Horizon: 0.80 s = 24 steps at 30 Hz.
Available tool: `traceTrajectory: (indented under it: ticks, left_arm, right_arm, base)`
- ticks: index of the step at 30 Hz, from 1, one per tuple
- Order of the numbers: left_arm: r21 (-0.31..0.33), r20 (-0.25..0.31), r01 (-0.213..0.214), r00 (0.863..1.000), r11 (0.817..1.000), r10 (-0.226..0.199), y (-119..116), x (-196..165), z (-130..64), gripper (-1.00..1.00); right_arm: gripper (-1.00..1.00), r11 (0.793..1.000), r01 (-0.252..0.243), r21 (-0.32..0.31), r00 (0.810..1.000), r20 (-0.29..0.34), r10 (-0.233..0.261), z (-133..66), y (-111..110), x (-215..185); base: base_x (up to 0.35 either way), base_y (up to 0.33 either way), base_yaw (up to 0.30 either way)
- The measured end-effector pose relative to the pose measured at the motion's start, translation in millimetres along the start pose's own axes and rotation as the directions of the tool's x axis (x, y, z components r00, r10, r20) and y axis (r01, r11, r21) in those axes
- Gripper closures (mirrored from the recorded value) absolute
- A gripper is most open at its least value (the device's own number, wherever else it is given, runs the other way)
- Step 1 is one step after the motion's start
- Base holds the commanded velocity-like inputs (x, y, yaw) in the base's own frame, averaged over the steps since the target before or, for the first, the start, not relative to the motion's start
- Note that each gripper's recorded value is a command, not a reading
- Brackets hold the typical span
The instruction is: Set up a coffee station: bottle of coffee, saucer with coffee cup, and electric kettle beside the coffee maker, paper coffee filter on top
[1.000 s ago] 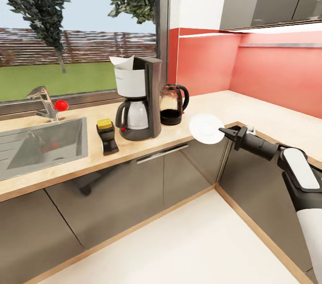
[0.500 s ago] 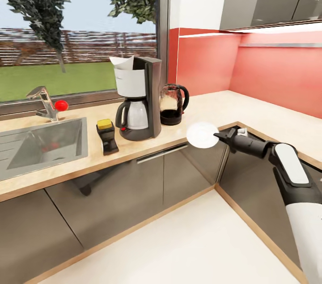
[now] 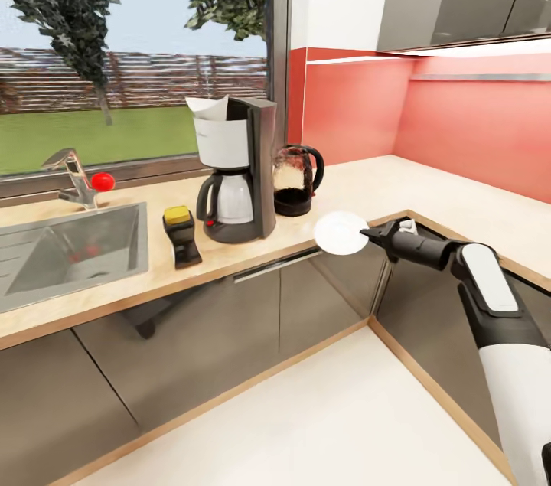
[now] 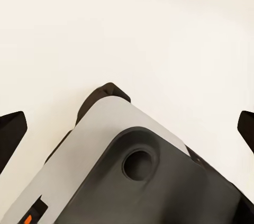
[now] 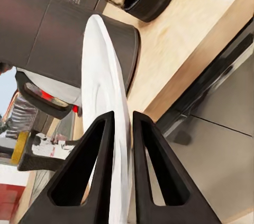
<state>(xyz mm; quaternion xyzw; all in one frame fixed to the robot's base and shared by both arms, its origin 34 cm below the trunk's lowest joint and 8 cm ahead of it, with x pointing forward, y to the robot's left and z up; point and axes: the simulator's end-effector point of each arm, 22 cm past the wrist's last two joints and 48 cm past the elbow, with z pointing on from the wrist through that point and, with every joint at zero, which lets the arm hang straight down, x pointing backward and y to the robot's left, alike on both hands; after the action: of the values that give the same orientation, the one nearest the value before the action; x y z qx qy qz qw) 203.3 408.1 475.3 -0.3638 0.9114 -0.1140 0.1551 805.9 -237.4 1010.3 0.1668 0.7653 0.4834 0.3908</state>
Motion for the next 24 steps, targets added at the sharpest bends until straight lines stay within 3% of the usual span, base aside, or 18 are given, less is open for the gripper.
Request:
traceTrajectory:
  ticks: [9, 24]
  left_arm:
    - [0.001, 0.0, 0.001, 1.0, 1.0, -0.001, 0, 0, 0.2, -1.0]
    - [0.001, 0.0, 0.003, 1.0, 1.0, -0.003, -1, 1, 0.6, -1.0]
  right_arm:
    - [1.0, 1.0, -0.004, 0.017, 1.0, -0.004, 0.004, 2.7, -3, 3]
    - [1.0, 0.998, -0.021, 0.051, 0.999, -0.024, 0.022, 15.6, -6, 17]
  base:
    - [0.162, 0.0, 0.0]
    - [0.043, 0.032, 0.0]
